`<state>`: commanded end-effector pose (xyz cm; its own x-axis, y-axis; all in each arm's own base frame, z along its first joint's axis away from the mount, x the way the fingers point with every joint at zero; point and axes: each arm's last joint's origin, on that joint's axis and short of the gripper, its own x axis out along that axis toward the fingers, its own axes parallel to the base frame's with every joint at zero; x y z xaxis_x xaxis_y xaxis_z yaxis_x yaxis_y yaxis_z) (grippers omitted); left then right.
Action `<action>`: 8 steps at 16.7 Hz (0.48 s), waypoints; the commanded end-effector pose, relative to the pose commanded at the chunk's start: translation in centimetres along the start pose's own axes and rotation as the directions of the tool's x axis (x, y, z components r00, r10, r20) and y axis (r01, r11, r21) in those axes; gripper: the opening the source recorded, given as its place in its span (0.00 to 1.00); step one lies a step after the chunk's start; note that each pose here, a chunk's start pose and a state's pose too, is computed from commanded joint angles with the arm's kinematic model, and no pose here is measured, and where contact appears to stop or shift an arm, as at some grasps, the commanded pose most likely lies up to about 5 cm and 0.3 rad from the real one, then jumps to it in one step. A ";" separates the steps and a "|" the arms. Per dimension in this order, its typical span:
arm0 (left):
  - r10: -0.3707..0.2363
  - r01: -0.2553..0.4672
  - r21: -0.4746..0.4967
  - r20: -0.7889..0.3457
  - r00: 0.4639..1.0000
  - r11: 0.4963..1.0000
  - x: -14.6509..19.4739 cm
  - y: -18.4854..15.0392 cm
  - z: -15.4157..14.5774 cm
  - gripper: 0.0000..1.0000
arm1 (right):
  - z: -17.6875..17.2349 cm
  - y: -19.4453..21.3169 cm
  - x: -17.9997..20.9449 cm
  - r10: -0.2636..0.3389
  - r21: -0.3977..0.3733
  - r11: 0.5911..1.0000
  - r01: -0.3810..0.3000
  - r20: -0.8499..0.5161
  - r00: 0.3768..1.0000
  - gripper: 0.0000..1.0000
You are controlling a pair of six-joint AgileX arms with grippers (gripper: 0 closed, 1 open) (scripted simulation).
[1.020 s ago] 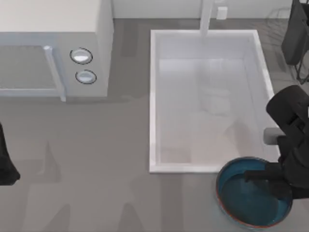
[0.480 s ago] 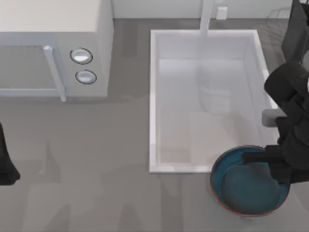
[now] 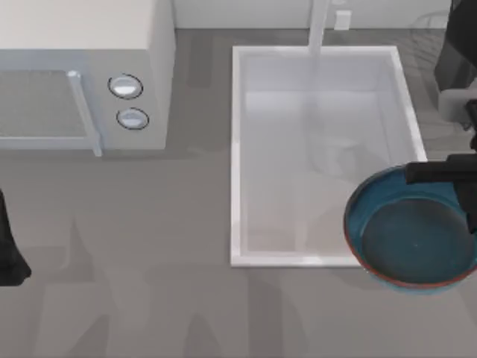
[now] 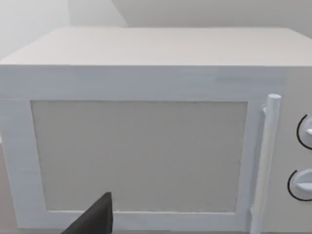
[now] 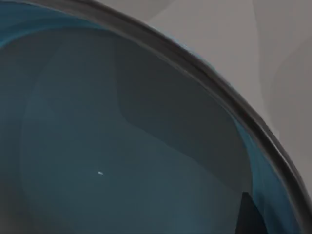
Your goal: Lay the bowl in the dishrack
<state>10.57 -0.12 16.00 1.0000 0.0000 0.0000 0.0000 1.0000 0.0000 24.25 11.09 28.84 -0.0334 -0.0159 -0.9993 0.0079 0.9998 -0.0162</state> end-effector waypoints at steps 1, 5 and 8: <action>0.000 0.000 0.000 0.000 1.000 1.000 0.0 0.0 0.0 1.00 | -0.4 -0.2 -1.4 0.003 0.001 1.000 -0.003 0.007 1.000 0.00; 0.000 0.000 0.000 0.000 1.000 1.000 0.0 0.0 0.0 1.00 | -1.4 -0.8 -4.1 0.016 0.002 1.000 -0.016 0.035 0.999 0.00; 0.000 0.000 0.000 0.000 1.000 1.000 0.0 0.0 0.0 1.00 | -1.4 -0.6 -3.9 0.015 -0.002 1.000 -0.015 0.032 0.999 0.00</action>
<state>10.57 -0.12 16.00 1.0000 0.0000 0.0000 0.0000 1.0000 0.0000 23.00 10.52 32.81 -0.0016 -0.0012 -1.0000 0.0069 1.0000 -0.0012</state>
